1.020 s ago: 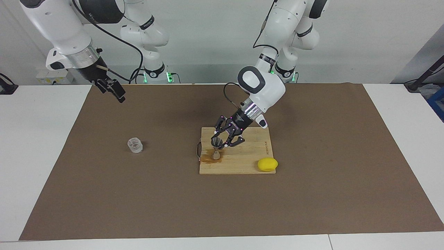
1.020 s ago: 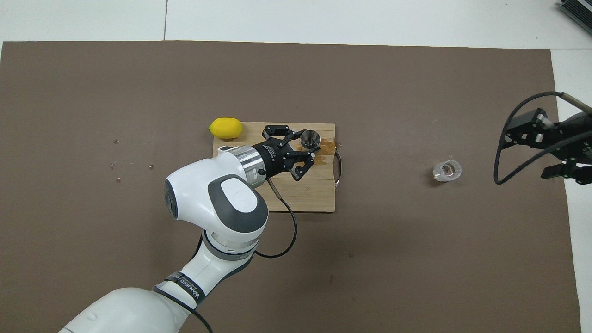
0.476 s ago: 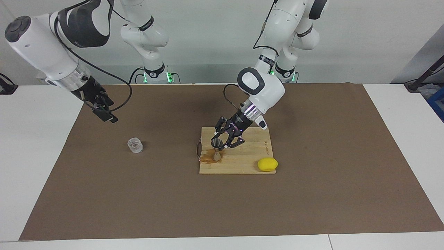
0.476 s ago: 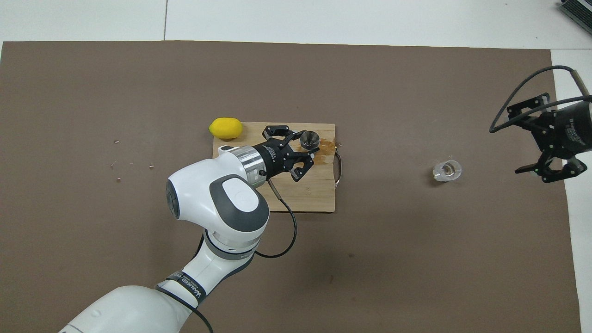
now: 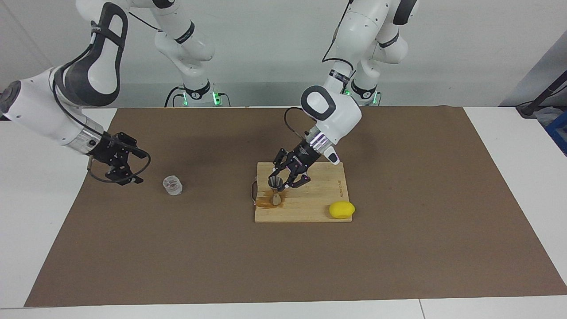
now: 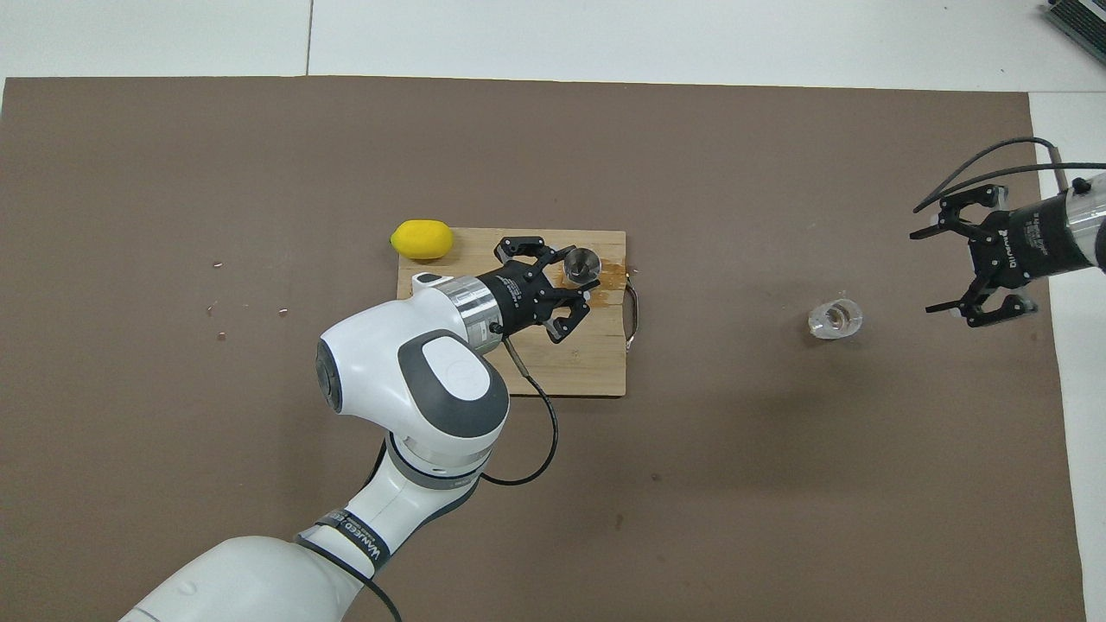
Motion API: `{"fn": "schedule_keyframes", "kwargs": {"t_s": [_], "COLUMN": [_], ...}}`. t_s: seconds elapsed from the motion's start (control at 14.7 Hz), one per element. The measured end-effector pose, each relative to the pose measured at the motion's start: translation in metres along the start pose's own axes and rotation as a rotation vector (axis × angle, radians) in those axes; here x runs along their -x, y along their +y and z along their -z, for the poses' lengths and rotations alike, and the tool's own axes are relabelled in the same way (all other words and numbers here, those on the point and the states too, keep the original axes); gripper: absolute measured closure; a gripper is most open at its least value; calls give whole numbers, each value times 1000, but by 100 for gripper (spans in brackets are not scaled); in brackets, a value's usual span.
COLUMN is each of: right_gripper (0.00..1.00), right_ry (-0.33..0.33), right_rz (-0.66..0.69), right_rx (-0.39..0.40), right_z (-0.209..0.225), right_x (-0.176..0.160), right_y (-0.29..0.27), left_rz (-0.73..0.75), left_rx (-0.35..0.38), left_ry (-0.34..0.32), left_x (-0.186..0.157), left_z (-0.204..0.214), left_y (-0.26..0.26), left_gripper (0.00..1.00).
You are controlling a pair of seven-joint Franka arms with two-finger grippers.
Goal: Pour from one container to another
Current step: 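Set the cup on the board while the right gripper grasps the glass, then withdraw the left gripper while the right gripper lifts the clear glass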
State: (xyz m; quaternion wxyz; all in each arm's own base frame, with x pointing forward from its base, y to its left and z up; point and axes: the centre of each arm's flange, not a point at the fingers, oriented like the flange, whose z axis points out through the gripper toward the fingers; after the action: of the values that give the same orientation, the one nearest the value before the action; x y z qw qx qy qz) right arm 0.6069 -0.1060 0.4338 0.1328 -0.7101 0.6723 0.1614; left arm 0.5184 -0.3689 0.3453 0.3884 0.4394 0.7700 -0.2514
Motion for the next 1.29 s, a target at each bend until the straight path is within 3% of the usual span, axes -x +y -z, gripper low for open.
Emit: {"fn": "schedule_keyframes", "kwargs": {"t_s": [0.27, 0.68, 0.88, 1.09, 1.29], "right_gripper": [3, 2, 2, 2, 3], "right_ry": [-79, -139, -195, -255, -319], "right_rz": [-140, -206, -196, -200, -214], "right_rx": [-52, -89, -106, -121, -153], "right_z": [-41, -82, -99, -116, -140], "right_x": [-33, -64, -74, -87, -106], "right_y": [9, 36, 50, 62, 65], "left_rz": [-2, -23, -92, -243, -469], "left_rx": [3, 9, -55, -165, -262], "left_ry": [-2, -54, -92, -53, 53], "left_x": [2, 30, 49, 51, 65], "left_z": [0, 15, 36, 59, 91], "left_y": [0, 0, 15, 56, 94], "left_gripper": [0, 0, 0, 0, 0]}}
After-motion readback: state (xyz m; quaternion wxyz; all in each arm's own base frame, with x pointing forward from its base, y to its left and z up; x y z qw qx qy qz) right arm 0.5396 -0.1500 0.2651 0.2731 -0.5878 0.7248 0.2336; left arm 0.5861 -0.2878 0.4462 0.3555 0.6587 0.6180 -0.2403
